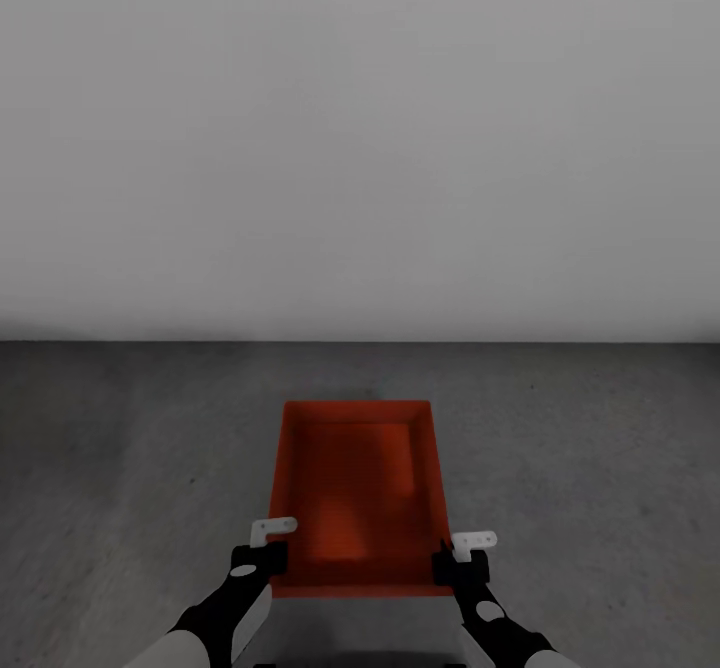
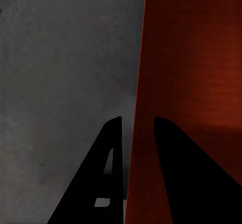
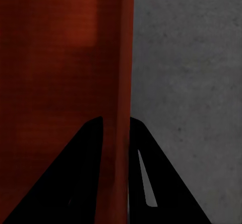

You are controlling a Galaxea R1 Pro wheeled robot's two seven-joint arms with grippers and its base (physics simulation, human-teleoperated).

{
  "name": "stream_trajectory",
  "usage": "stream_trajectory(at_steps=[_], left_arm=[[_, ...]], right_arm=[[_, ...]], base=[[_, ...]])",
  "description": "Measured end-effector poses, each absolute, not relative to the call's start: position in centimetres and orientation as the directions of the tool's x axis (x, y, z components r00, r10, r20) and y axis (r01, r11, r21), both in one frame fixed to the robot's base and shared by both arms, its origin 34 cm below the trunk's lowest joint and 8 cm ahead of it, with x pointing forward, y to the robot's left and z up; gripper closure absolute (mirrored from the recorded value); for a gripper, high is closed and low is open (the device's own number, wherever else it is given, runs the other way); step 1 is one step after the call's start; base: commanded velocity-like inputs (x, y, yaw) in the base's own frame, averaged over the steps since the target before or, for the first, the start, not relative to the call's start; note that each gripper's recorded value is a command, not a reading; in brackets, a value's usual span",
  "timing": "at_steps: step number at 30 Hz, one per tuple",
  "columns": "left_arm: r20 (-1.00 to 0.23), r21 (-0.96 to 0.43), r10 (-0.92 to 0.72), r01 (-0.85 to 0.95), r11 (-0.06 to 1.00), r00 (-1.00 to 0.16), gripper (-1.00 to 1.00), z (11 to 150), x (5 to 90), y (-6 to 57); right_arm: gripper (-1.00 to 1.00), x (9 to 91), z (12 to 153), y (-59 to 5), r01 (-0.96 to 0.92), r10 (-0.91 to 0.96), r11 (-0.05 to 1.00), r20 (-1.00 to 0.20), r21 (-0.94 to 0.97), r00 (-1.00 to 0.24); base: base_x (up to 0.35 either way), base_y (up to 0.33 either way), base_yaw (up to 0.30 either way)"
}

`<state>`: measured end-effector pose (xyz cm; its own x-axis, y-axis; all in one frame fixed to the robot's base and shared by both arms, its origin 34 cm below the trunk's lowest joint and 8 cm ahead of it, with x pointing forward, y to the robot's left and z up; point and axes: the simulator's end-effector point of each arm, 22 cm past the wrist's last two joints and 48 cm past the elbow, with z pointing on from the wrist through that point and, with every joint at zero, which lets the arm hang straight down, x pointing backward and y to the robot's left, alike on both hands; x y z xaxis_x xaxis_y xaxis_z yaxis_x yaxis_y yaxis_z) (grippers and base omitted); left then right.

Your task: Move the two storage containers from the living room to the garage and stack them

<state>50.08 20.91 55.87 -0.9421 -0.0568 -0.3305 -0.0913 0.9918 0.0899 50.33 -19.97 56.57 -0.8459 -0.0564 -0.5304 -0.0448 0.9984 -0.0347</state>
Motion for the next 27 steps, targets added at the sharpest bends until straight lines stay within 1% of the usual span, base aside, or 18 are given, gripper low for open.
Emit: stream_trajectory(at_steps=[27], left_arm=[[-0.327, 0.090, -0.058, -0.092, 0.992, -0.943, 1.00, 55.72, 49.93, 20.92]], right_arm=[[1.00, 50.20, 56.42, -19.97, -0.047, -0.058, 0.998, -0.527, -0.035, -0.848]], base=[[0.003, 0.000, 0.000]])
